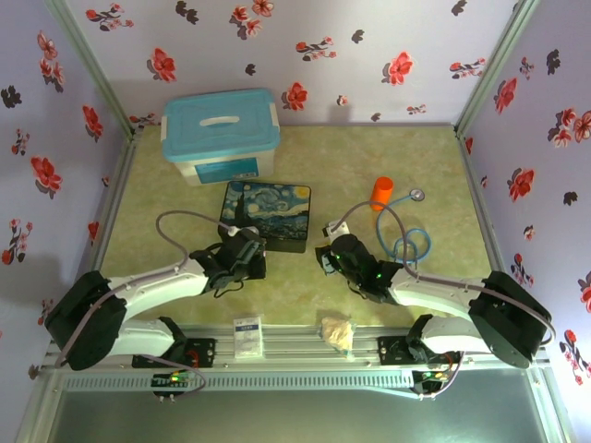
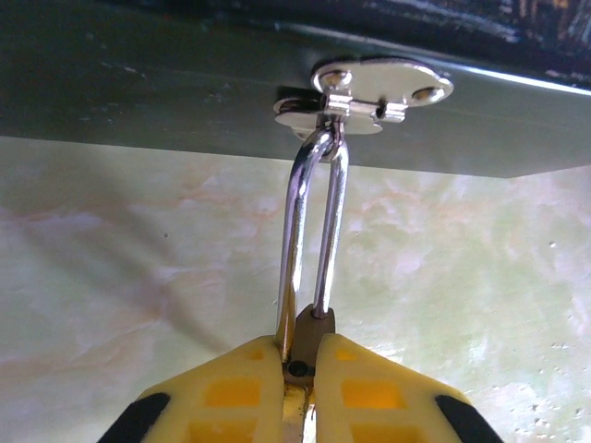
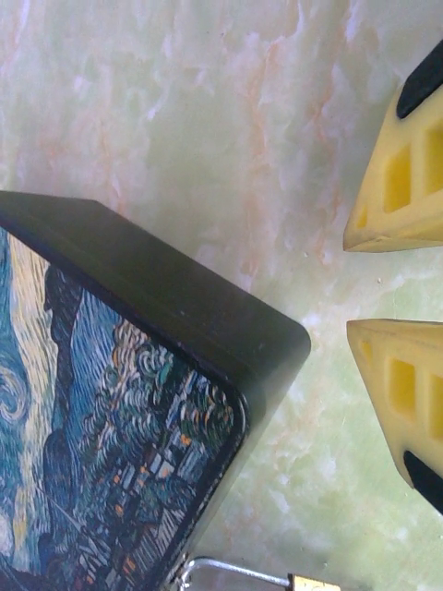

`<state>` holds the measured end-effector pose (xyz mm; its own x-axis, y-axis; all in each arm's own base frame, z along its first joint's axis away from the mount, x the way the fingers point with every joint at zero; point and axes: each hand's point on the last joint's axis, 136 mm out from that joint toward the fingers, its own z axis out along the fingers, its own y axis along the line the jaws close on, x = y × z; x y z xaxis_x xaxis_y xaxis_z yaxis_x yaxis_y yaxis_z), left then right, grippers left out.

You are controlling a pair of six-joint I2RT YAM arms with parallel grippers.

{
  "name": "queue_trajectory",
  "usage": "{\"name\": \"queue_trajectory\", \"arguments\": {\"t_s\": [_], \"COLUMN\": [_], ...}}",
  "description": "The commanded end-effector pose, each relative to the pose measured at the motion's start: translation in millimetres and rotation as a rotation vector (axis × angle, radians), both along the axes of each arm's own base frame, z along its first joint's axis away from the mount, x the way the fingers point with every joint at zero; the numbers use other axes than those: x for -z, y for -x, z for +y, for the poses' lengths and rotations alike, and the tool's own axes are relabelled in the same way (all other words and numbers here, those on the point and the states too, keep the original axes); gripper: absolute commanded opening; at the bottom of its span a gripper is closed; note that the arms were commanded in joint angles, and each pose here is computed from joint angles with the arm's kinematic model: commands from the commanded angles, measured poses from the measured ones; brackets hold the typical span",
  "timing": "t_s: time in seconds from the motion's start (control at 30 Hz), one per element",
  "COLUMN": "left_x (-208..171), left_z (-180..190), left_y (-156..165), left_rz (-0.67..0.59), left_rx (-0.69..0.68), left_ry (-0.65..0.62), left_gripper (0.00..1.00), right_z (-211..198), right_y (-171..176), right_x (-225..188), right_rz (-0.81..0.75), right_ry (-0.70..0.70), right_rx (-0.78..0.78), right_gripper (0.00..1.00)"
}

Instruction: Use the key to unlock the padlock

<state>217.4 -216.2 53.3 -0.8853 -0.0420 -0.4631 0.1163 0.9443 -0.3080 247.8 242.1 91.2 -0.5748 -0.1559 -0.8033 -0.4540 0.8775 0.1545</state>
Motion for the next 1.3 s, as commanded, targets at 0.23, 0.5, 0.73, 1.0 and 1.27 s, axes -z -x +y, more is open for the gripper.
{"name": "queue_trajectory", "arguments": {"t_s": [0.23, 0.5, 0.73, 1.0, 1.27], "left_x": [13, 17, 29, 39, 25], "left_z": [23, 11, 10, 7, 26], "left_y": [-1, -6, -8, -6, -5], "left_rz": [0.066, 0.019, 0.013, 0.001, -0.060], "left_rx": [0.049, 0.025, 0.001, -0.002, -0.008], "left_ry": [-0.240, -0.155, -0.149, -0.144, -0.304], "left_gripper": [0.14, 0.21, 0.25, 0.25, 0.25], "right_z": [-6, -8, -13, -14, -15], "right_y": [-6, -5, -5, -6, -4], "right_x": [7, 16, 19, 22, 20], "right_rz": [0.014, 0.032, 0.037, 0.043, 0.047], "right_ry": [-0.004, 0.004, 0.001, 0.003, -0.008], "right_rx": [0.050, 0.054, 0.068, 0.074, 0.079], "right_gripper": [0.24, 0.24, 0.24, 0.24, 0.23]}}
